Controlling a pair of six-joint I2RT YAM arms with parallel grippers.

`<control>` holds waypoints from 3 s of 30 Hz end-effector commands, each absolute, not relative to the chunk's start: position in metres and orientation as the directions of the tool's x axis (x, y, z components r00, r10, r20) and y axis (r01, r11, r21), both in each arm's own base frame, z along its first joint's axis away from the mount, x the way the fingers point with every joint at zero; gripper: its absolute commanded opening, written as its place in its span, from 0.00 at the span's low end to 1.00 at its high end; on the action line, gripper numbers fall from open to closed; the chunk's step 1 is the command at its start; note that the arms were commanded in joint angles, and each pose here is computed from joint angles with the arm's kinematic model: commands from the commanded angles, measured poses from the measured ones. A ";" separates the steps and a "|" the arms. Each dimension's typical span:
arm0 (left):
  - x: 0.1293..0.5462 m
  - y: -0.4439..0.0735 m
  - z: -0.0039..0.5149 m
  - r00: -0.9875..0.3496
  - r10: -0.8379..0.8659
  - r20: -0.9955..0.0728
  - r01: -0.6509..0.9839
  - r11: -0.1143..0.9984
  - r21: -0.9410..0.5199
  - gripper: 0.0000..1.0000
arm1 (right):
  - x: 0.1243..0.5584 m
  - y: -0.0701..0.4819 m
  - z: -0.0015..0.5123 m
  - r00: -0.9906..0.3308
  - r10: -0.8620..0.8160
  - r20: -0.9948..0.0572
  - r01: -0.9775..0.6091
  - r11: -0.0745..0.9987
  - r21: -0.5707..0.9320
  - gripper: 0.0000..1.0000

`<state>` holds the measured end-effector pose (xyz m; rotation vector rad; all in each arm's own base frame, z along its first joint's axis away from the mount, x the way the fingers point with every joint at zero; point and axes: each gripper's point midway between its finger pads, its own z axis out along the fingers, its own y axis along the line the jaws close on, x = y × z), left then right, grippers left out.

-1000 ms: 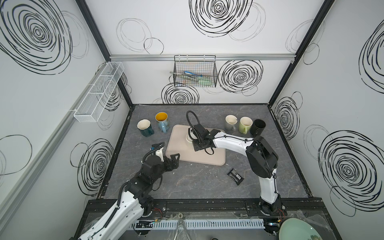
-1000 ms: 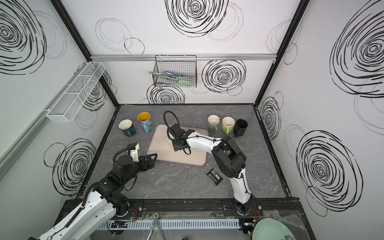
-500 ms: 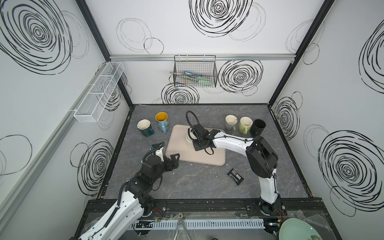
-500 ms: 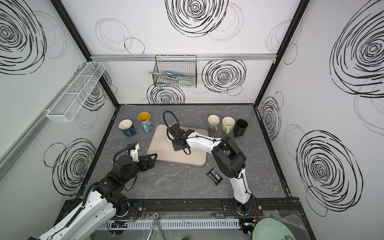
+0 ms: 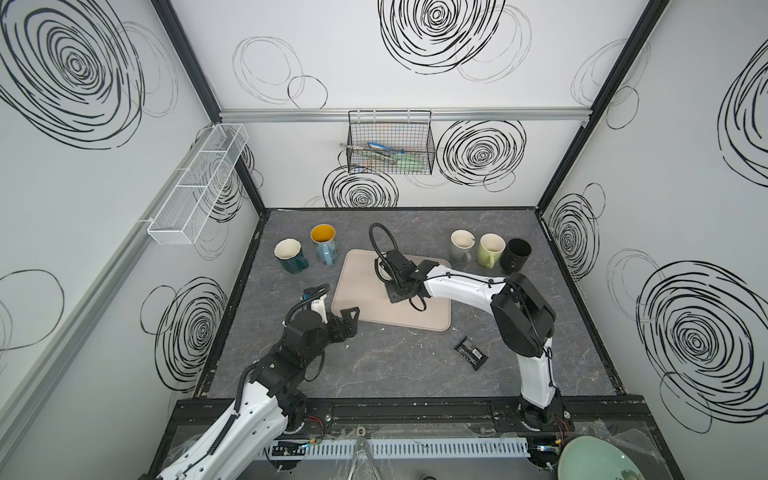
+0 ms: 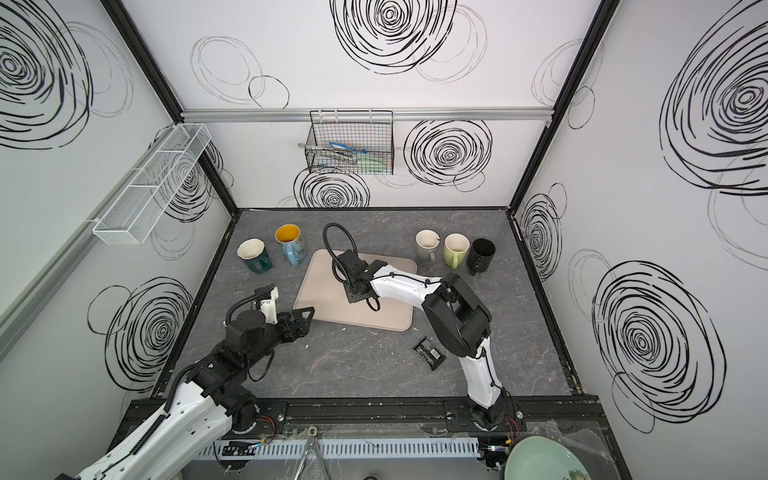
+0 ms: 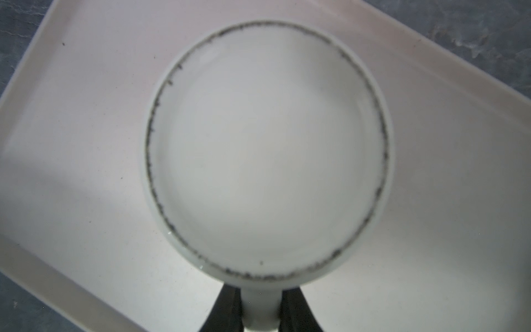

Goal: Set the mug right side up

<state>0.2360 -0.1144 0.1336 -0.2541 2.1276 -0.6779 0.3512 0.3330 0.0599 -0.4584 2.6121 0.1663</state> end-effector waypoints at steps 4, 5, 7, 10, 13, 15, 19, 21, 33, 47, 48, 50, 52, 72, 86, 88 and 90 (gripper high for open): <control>0.240 -0.118 0.144 -0.583 -0.426 -0.692 0.090 0.813 -0.576 0.96 | 0.347 0.311 0.079 -0.817 -0.276 -0.506 -0.306 0.952 -0.024 0.22; 0.240 -0.118 0.144 -0.583 -0.426 -0.692 0.089 0.813 -0.576 0.96 | 0.346 0.309 0.078 -0.819 -0.274 -0.504 -0.301 0.953 -0.029 0.22; 0.240 -0.118 0.144 -0.584 -0.427 -0.691 0.089 0.812 -0.577 0.96 | 0.343 0.303 0.077 -0.824 -0.270 -0.498 -0.290 0.956 -0.037 0.21; 0.240 -0.118 0.143 -0.585 -0.434 -0.686 0.085 0.808 -0.583 0.96 | 0.336 0.294 0.076 -0.824 -0.261 -0.503 -0.280 0.959 -0.039 0.21; 0.239 -0.120 0.141 -0.591 -0.439 -0.677 0.084 0.801 -0.593 0.96 | 0.326 0.283 0.073 -0.834 -0.247 -0.493 -0.265 0.964 -0.036 0.21; 0.238 -0.121 0.138 -0.598 -0.438 -0.671 0.089 0.796 -0.599 0.96 | 0.318 0.277 0.071 -0.845 -0.237 -0.480 -0.258 0.966 -0.023 0.21; 0.239 -0.122 0.136 -0.601 -0.445 -0.664 0.083 0.792 -0.605 0.96 | 0.308 0.270 0.072 -0.850 -0.219 -0.479 -0.249 0.969 -0.002 0.25; 0.241 -0.119 0.139 -0.591 -0.450 -0.669 0.075 0.796 -0.601 0.96 | 0.305 0.267 0.074 -0.848 -0.209 -0.487 -0.243 0.970 0.007 0.36; 0.243 -0.130 0.137 -0.583 -0.487 -0.650 0.126 0.736 -0.665 0.96 | 0.308 0.265 0.075 -0.851 -0.217 -0.478 -0.247 0.969 0.001 0.38; 0.245 -0.118 0.128 -0.591 -0.506 -0.628 0.039 0.760 -0.649 0.96 | 0.319 0.264 0.072 -0.858 -0.221 -0.463 -0.243 0.970 -0.012 0.32; 0.245 -0.119 0.128 -0.592 -0.509 -0.625 0.041 0.755 -0.654 0.96 | 0.319 0.264 0.070 -0.861 -0.222 -0.457 -0.242 0.970 -0.015 0.32; 0.245 -0.119 0.127 -0.592 -0.513 -0.621 0.037 0.753 -0.657 0.96 | 0.319 0.263 0.066 -0.866 -0.227 -0.445 -0.242 0.970 -0.024 0.31; 0.244 -0.119 0.125 -0.594 -0.513 -0.619 0.033 0.754 -0.656 0.96 | 0.319 0.262 0.065 -0.868 -0.230 -0.440 -0.242 0.970 -0.029 0.28; 0.241 -0.120 0.119 -0.605 -0.518 -0.604 0.028 0.745 -0.667 0.96 | 0.327 0.263 0.068 -0.868 -0.217 -0.446 -0.225 0.974 -0.036 0.21; 0.240 -0.121 0.117 -0.610 -0.515 -0.603 0.031 0.744 -0.667 0.96 | 0.320 0.256 0.062 -0.877 -0.208 -0.433 -0.214 0.976 -0.034 0.18; 0.240 -0.121 0.117 -0.611 -0.514 -0.602 0.031 0.744 -0.667 0.96 | 0.320 0.255 0.062 -0.876 -0.207 -0.435 -0.215 0.976 -0.031 0.18; 0.240 -0.121 0.117 -0.611 -0.514 -0.601 0.029 0.745 -0.667 0.96 | 0.320 0.255 0.062 -0.877 -0.205 -0.435 -0.215 0.976 -0.026 0.18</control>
